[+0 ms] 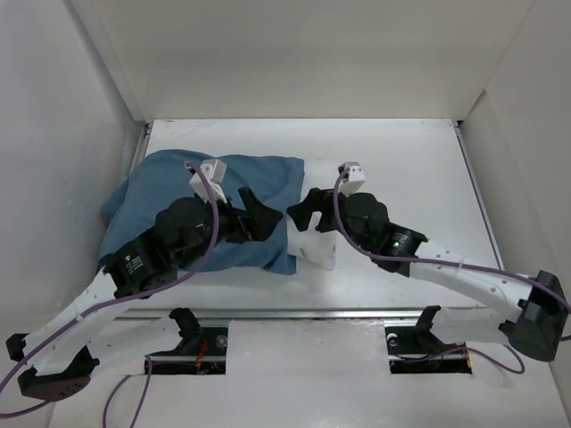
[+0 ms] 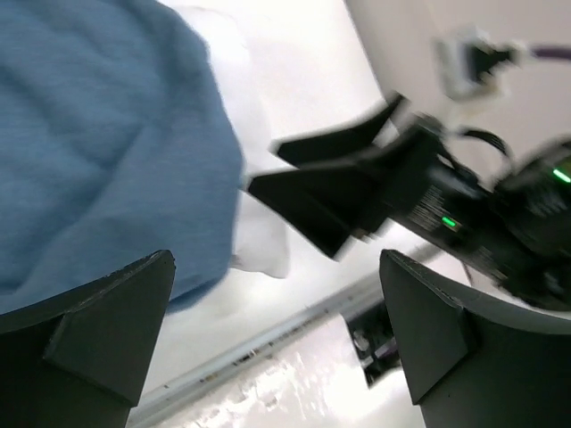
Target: Put the pillow into the pillowcase
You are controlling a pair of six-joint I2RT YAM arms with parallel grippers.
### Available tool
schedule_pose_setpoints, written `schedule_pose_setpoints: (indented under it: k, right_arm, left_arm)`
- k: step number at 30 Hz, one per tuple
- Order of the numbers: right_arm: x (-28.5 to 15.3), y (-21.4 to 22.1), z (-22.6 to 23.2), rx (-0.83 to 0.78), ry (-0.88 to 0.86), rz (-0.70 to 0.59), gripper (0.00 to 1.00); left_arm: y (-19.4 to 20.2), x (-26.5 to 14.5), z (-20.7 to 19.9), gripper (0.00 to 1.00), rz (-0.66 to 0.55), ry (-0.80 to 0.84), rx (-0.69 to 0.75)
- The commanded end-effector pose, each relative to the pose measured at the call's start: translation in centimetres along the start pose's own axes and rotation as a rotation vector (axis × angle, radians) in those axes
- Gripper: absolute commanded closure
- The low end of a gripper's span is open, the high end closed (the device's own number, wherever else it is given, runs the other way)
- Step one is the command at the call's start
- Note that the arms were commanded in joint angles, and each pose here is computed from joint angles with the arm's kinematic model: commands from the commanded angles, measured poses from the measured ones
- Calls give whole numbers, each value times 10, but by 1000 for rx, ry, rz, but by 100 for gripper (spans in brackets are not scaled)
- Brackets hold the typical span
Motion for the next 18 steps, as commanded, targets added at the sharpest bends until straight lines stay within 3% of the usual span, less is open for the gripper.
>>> schedule_pose_setpoints:
  k: [1,7,13,18]
  right_arm:
    - [-30,-3,-30,-35,198,12,0]
    - [-66,-13,-53,36,362,-47,0]
    - [-69,-22,-99,153,478,-59,0]
    - [-61,-32,-128,188,470,-40,0]
  left_arm:
    - [-9,15,14,0,-53,-172,20]
    - [8,87,10,0,110,-307,180]
    - [34,148,14,0,262,-425,325]
    - [27,166,24,3,230,-608,356]
Point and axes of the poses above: each gripper's point midway between its finger pads, its own x axis out along the fingers, its own z axis along the line the jaws close on, y = z × x, the point moved 6 cm from there along -x, back along the fingers, and after that the axes turned 4 degrees about x, right-handed, at the moved point
